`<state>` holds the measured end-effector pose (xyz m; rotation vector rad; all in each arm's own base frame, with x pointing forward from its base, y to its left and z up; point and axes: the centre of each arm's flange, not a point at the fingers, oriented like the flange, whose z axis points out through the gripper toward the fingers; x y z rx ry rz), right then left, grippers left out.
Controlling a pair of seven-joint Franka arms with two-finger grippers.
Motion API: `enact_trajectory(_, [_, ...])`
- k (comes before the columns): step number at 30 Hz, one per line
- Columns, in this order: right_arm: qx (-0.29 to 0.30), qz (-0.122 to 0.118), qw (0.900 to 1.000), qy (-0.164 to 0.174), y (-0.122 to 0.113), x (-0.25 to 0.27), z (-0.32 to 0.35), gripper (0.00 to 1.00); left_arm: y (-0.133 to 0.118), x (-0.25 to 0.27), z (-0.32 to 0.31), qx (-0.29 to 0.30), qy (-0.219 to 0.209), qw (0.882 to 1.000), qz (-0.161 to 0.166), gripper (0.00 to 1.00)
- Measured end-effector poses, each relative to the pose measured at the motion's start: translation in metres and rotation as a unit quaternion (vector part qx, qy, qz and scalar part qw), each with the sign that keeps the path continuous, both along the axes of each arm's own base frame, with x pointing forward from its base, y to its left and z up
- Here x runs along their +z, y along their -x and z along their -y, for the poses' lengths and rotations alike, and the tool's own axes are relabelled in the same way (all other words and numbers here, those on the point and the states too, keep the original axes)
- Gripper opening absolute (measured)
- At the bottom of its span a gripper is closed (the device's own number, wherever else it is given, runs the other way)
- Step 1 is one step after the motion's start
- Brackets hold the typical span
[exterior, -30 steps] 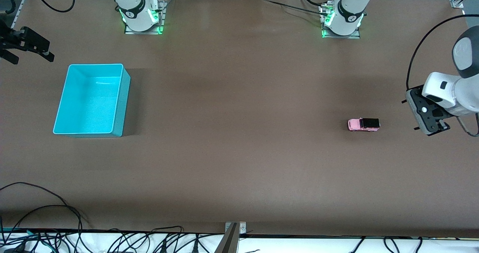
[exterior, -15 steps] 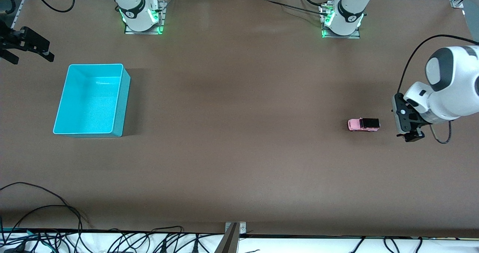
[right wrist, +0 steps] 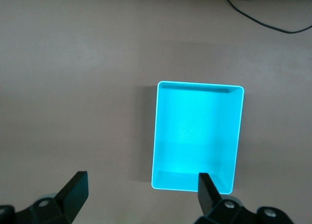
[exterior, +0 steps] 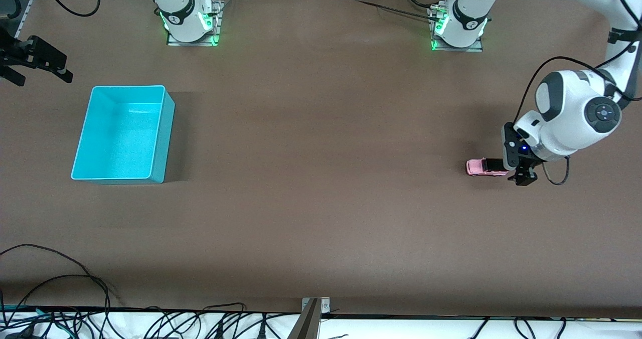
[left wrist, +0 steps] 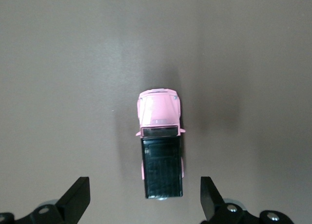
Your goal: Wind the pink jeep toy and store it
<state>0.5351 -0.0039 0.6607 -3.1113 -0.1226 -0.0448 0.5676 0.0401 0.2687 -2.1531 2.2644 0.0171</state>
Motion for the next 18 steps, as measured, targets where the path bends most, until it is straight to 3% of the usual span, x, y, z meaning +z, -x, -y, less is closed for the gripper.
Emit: enact_trajectory(18, [0.0,0.0,1.0,0.0,0.0,0.0,0.0,1.0,0.008,-0.063,-0.004,0.002,0.006,1.0,-0.011,1.0])
